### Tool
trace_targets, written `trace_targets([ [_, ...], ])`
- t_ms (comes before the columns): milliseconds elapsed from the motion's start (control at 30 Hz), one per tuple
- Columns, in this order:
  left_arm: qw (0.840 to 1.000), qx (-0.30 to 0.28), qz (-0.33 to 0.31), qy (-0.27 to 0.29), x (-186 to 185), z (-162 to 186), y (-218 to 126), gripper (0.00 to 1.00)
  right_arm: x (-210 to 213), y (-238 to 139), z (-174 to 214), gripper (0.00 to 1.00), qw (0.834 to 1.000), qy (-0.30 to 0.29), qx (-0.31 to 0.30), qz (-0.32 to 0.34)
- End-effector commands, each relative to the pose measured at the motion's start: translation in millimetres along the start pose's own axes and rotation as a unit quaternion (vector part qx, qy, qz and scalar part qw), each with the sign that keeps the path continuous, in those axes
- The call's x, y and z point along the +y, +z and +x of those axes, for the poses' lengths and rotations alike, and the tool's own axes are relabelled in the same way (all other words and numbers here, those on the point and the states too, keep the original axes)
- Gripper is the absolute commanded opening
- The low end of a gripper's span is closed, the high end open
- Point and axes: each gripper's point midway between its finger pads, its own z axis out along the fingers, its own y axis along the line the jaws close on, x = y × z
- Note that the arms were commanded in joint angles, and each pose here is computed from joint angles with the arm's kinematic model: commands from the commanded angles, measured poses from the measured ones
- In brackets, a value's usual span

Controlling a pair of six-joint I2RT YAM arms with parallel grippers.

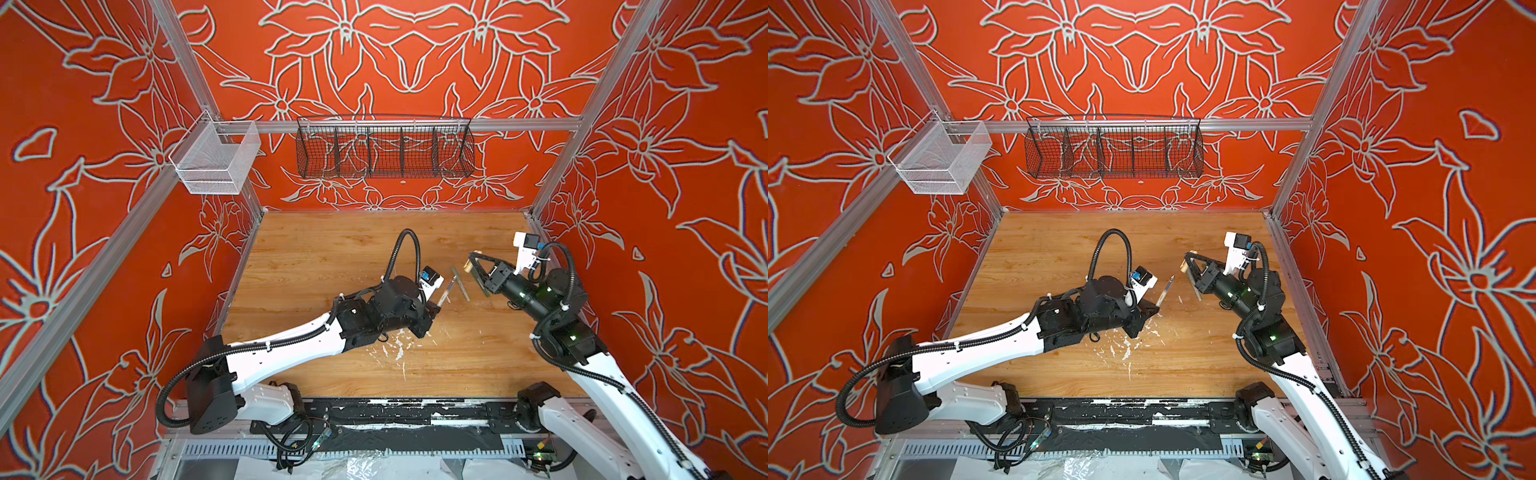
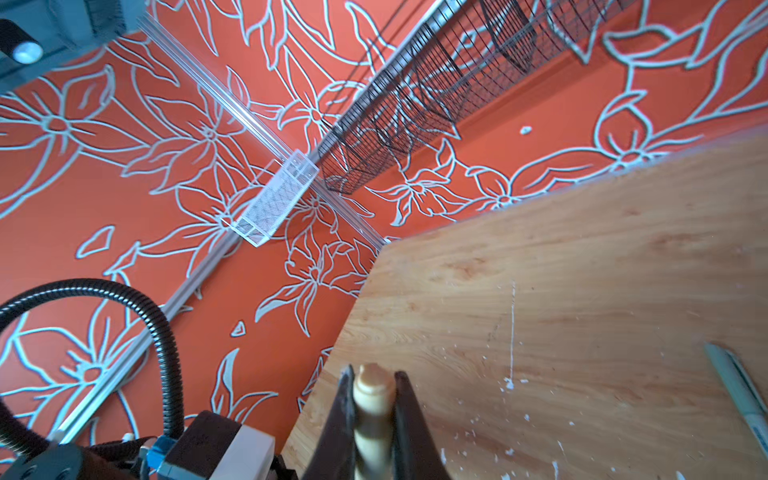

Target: Insert the pens into the pen caps

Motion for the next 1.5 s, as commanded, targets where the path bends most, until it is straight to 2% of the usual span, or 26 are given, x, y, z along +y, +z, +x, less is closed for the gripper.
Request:
trace_targets([
  [0,0.999,-0.029,0.036,0.025,-13.5,-14.7,-7.1,0.00,18.1,-2.0,-13.5,0.00,0.999,0.006,-0.026,-0.040],
  [133,0.998,-0.039,0.040,0.031,-15.6,-18.9,-10.9,0.00,15.4,-3.4,-15.2,0.00,0.998,0.005,-0.039,-0.039],
  [667,0.997,-0.047,0.043,0.035,-18.6,-30.6,-14.3,0.00,21.1,-1.8,0.2,0.00,0.998,-0.033,0.005,-0.048],
  [967,0.998,-0.038,0.035,0.026,-12.2,-30.2,-8.9,0.00,23.1,-4.6,10.1,0.00,0.997,-0.043,0.026,-0.056],
  [1300,0.999,-0.025,0.038,0.021,-10.6,-26.2,-0.5,0.00,33.0,-11.8,-0.4,0.00,0.997,-0.050,-0.001,-0.067],
  [1467,0.999,-0.024,0.041,0.020,-11.2,-27.7,1.8,0.00,35.4,-6.2,5.4,0.00,0.995,-0.057,0.023,-0.075],
])
